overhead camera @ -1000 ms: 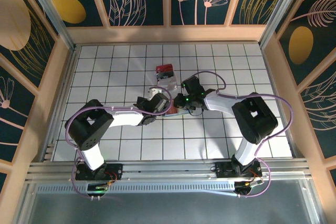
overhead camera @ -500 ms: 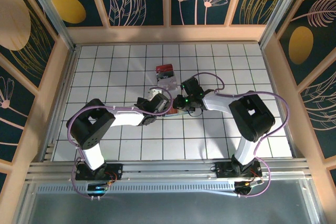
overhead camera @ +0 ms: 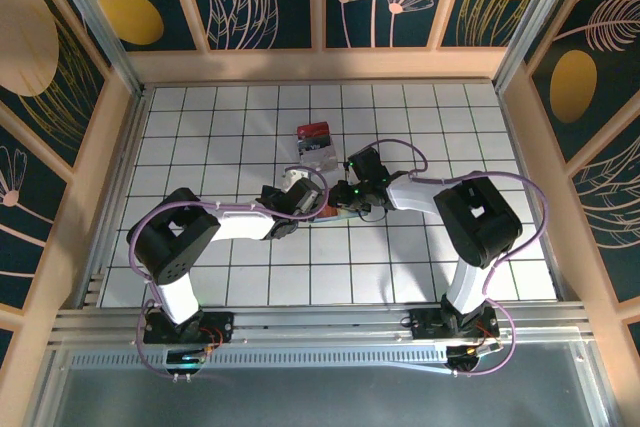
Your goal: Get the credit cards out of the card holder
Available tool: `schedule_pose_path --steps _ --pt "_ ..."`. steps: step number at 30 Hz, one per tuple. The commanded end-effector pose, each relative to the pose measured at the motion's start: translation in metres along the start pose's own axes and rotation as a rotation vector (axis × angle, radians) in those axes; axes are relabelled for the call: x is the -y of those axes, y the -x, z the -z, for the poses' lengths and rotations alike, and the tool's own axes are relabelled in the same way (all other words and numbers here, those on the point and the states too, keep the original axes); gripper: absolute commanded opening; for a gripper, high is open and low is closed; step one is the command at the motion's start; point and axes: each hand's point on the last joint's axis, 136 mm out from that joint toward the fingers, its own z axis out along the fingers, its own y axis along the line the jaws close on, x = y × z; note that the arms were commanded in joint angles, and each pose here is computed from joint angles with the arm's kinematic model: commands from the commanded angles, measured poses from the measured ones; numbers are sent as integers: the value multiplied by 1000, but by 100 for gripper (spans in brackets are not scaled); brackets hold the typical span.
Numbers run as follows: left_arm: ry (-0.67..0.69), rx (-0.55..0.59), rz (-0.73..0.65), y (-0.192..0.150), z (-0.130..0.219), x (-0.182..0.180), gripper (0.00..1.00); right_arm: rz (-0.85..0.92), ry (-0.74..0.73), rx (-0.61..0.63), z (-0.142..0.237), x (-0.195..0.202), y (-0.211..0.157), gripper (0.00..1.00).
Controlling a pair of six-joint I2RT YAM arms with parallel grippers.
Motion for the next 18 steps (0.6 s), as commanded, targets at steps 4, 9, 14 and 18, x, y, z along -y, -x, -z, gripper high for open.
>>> schedule_pose_path --steps 4,9,14,18 --pt "13 -95 -62 -32 -9 -4 99 -25 -8 -38 -10 8 -12 27" --pt "9 -99 -64 -34 -9 -3 99 -26 121 -49 -10 -13 -12 23" --pt "12 -106 -68 -36 -10 -4 99 -20 238 -26 4 -31 -4 21" --pt "11 -111 -68 -38 -10 -4 99 -16 315 -6 16 -39 1 20"
